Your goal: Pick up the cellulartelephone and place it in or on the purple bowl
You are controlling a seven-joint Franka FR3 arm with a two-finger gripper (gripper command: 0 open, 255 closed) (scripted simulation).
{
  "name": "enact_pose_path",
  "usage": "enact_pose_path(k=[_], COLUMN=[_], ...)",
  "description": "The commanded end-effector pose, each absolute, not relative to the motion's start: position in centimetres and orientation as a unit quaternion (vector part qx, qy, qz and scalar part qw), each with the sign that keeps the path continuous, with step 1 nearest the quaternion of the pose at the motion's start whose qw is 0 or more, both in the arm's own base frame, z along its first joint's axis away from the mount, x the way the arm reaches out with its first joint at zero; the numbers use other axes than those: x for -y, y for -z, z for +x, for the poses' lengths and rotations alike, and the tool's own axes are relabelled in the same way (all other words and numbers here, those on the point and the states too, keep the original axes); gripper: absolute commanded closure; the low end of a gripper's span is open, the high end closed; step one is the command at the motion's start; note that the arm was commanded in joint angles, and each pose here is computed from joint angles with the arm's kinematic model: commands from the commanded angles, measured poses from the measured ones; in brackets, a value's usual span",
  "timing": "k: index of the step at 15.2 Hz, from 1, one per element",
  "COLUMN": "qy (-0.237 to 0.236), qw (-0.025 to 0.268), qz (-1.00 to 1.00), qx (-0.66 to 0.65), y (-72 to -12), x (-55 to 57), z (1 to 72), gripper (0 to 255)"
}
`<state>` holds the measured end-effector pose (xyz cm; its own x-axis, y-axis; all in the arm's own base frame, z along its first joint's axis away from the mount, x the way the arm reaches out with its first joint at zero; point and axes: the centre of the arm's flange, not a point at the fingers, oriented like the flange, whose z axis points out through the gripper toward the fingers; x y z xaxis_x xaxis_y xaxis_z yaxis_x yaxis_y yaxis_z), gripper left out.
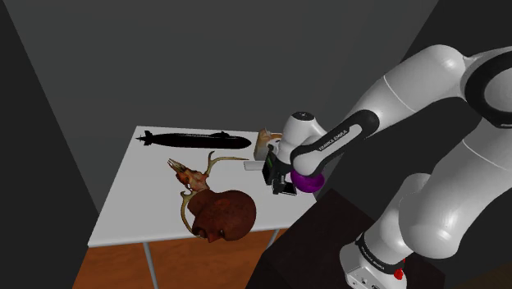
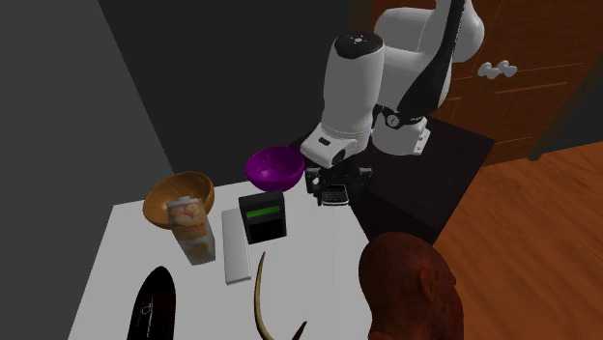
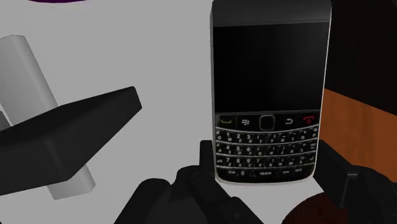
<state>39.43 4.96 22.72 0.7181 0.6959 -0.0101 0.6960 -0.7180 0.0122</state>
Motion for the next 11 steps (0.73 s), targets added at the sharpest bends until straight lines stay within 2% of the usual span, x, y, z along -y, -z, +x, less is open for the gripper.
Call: enact_pose_path(k=[1,8,11], qy=[0.003,0.003,0.003], qw=[0.008,0.008,0.008], qz=[0.927,0.927,0.927], qx=[-0.375,-0.375,-0.375], y=[-23.9,-27.5,-27.6], x=[-4.9,-4.9,-0.9], z=[39.5,39.5,39.3], gripper=[255,255,255])
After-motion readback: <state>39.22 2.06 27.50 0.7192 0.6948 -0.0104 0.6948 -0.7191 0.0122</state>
